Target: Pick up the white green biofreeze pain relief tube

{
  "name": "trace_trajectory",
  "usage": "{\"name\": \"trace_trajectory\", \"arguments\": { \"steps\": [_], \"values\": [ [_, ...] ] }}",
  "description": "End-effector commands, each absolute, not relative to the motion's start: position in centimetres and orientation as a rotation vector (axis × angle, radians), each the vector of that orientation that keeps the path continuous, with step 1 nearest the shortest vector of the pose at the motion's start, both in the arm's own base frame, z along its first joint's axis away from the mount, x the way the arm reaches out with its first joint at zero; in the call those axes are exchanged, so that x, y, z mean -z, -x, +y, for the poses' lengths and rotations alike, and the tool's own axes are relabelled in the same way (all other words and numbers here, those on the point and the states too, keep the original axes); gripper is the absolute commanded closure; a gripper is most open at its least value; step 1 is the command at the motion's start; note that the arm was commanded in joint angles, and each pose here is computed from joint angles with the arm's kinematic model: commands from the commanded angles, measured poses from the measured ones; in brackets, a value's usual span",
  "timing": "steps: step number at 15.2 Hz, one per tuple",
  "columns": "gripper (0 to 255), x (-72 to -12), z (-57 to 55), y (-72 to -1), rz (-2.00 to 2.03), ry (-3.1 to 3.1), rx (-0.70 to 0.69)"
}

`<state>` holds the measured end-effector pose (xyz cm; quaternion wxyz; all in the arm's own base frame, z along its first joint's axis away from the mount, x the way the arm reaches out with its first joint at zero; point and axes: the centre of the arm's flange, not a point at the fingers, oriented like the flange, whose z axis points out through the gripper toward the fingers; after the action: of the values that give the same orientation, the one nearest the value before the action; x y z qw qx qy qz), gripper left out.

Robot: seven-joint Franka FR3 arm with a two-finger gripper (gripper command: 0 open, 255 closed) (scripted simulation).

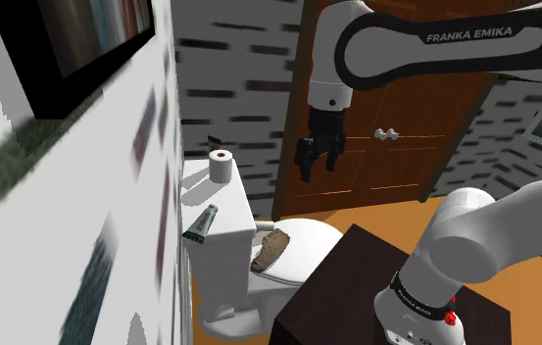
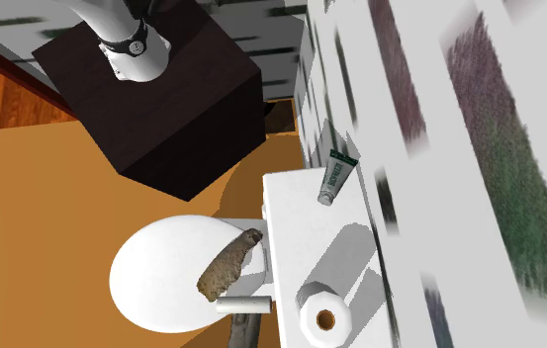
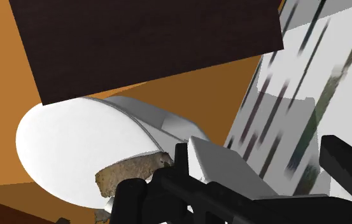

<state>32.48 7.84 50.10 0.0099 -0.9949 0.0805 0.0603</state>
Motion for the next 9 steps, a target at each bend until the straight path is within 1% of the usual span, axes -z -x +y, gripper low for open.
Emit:
{"name": "trace_trajectory", "arguments": {
  "steps": [1, 9],
  "values": [
    [0, -48.3, 9.4, -33.5, 0.337, 3.111, -0.149],
    [0, -41.3, 15.4, -38.4, 0.657, 3.113, -0.024]
  ]
}}
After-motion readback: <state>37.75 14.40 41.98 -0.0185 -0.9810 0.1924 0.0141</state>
